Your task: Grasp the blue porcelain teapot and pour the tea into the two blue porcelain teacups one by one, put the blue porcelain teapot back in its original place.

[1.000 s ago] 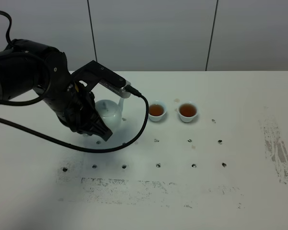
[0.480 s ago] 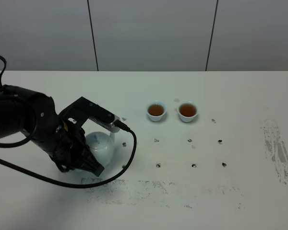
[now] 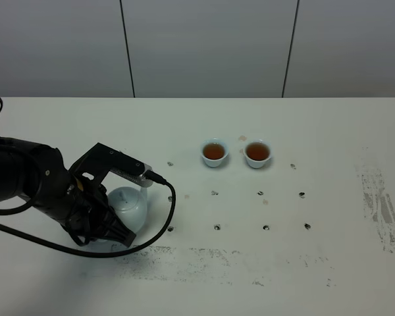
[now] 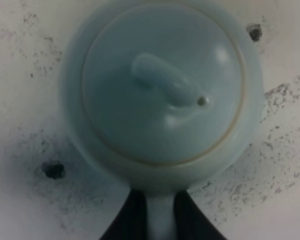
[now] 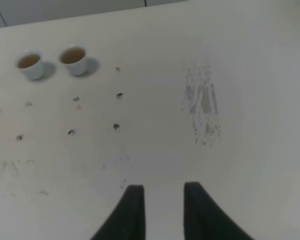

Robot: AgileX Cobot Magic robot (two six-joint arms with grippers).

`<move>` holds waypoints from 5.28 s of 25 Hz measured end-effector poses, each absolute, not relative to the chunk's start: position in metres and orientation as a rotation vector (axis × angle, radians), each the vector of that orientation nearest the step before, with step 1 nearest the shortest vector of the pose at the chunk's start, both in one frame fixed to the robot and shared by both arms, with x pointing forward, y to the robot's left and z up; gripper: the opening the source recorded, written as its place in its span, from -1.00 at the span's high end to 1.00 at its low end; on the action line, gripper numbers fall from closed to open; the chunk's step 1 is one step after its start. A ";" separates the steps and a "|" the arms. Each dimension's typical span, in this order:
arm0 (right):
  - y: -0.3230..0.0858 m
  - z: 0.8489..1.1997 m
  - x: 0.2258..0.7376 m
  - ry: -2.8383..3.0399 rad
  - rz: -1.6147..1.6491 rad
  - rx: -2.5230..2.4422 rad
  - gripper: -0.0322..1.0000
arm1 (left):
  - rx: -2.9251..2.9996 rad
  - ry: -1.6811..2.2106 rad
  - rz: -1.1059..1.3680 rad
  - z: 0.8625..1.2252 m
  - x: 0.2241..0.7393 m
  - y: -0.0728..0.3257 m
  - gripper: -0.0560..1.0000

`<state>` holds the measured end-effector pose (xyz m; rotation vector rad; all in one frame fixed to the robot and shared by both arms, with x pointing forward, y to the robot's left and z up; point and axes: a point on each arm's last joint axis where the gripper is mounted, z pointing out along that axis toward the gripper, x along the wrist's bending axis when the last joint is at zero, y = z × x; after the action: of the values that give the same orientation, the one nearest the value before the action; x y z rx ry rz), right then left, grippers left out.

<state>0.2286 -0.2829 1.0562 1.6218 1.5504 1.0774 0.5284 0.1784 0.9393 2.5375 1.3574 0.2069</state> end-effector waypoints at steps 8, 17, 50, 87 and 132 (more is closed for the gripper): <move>-0.283 1.056 0.229 1.550 1.077 1.622 0.53 | 2.508 1.356 0.248 0.929 0.528 0.181 0.66; -0.283 1.056 0.229 1.550 1.077 1.622 0.53 | 2.490 1.351 0.277 0.918 0.530 0.181 0.66; -0.283 1.056 0.229 1.550 1.077 1.622 0.53 | 2.560 1.312 0.228 0.916 0.523 0.177 0.64; -0.283 1.056 0.229 1.550 1.077 1.622 0.53 | 2.468 1.332 0.236 1.004 0.481 0.191 0.25; -0.283 1.056 0.229 1.550 1.077 1.622 0.53 | 2.027 1.983 0.488 1.048 0.314 0.304 0.25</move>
<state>0.2286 -0.2829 1.0562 1.6218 1.5504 1.0774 0.3141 0.3044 1.0479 2.0265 1.9830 0.4878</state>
